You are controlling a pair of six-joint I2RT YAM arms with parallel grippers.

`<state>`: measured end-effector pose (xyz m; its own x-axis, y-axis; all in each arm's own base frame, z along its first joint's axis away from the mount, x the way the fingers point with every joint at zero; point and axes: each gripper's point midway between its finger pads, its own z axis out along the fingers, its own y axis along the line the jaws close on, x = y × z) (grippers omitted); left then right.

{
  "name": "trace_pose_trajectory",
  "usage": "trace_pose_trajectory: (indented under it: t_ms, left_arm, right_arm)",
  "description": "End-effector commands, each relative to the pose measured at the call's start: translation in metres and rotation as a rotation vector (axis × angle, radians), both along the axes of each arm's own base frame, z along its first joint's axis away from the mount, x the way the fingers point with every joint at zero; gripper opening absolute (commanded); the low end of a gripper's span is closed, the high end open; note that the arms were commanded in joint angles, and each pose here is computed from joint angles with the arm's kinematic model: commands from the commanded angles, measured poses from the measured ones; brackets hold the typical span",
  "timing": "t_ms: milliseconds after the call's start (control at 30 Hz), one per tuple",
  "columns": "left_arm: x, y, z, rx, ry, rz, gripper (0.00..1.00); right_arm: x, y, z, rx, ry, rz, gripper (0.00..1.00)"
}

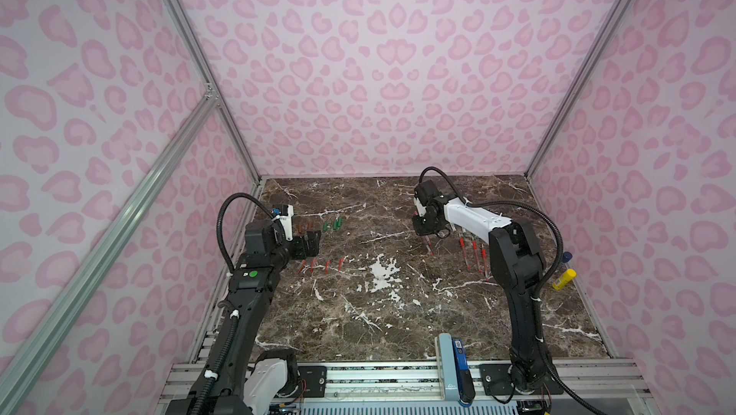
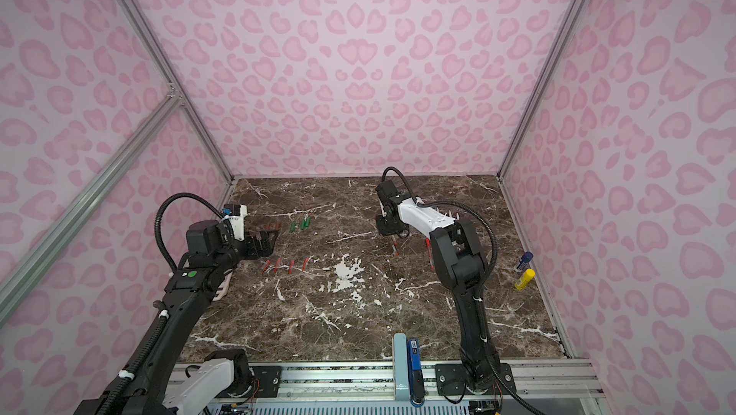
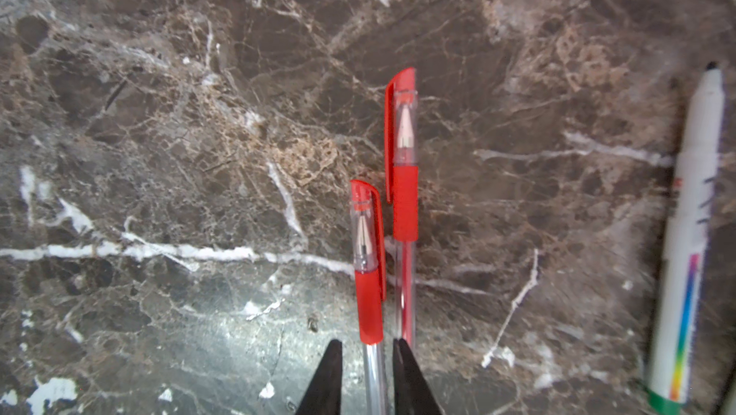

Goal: Open the pen caps
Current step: 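Move the right gripper to the capped red pens and grasp one, then lift the red pen and bring its cap into the left gripper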

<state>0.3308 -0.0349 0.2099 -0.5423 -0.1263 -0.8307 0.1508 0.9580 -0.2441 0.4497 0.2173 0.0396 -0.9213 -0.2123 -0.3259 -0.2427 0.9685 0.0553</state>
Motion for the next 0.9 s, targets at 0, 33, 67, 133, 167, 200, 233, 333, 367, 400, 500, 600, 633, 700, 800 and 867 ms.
trace_pose_trajectory:
  t_ms: [0, 33, 67, 133, 167, 200, 233, 333, 367, 400, 500, 600, 633, 700, 800, 867]
  left_arm:
    - [0.004, 0.000, 0.005, 0.003, -0.019, -0.005, 0.99]
    - [0.004, 0.001, 0.006, 0.001, -0.018, 0.001, 0.99]
    - [0.005, 0.001, 0.006, -0.001, -0.020, 0.002, 0.99]
    - [0.004, -0.001, 0.006, -0.010, -0.030, -0.008, 0.99]
    - [0.004, -0.002, 0.004, -0.010, -0.028, -0.013, 0.99]
    - [0.004, -0.002, 0.003, -0.009, -0.022, -0.013, 0.99]
    - [0.004, -0.001, 0.003, -0.007, -0.016, -0.008, 0.99]
    - [0.004, 0.000, 0.005, -0.004, -0.023, -0.002, 0.99]
    - [0.004, -0.001, 0.004, -0.007, -0.028, -0.006, 0.99]
    - [0.004, -0.001, 0.004, -0.007, -0.028, -0.010, 0.99]
    - [0.004, 0.001, 0.004, -0.008, -0.015, 0.001, 0.99]
    - [0.005, 0.000, 0.005, -0.010, -0.028, -0.004, 0.99]
    - [0.004, -0.001, 0.004, -0.012, -0.026, -0.009, 0.99]
    - [0.004, 0.000, 0.003, -0.016, -0.013, -0.004, 0.99]
    - [0.004, -0.005, 0.007, -0.040, -0.028, -0.024, 0.99]
    - [0.003, -0.013, 0.007, -0.076, -0.032, -0.065, 0.99]
  right_arm:
    - [-0.006, -0.002, -0.011, -0.020, 0.042, 0.012, 0.23]
    - [-0.007, -0.001, -0.012, -0.017, 0.043, 0.013, 0.23]
    - [-0.008, 0.001, -0.014, -0.013, 0.042, 0.016, 0.22]
    - [-0.008, 0.000, -0.019, -0.015, 0.044, 0.015, 0.21]
    - [-0.009, -0.001, -0.022, -0.021, 0.051, 0.013, 0.21]
    - [-0.011, -0.002, -0.025, -0.026, 0.064, 0.009, 0.21]
    - [-0.014, -0.003, -0.028, -0.030, 0.075, 0.005, 0.21]
    - [-0.021, 0.000, -0.032, -0.026, 0.068, 0.014, 0.21]
    - [-0.024, 0.000, -0.035, -0.029, 0.072, 0.018, 0.21]
    - [-0.027, 0.000, -0.038, -0.035, 0.080, 0.018, 0.20]
    - [-0.040, 0.001, -0.045, -0.053, 0.099, 0.030, 0.14]
    - [-0.047, 0.006, -0.042, -0.047, 0.082, 0.045, 0.06]
    - [-0.050, 0.008, -0.039, -0.042, 0.081, 0.045, 0.05]
    - [-0.056, 0.015, -0.030, -0.024, 0.074, 0.054, 0.05]
    - [-0.066, 0.032, -0.008, 0.034, 0.028, 0.087, 0.04]
    - [-0.072, 0.042, 0.004, 0.071, 0.011, 0.097, 0.04]
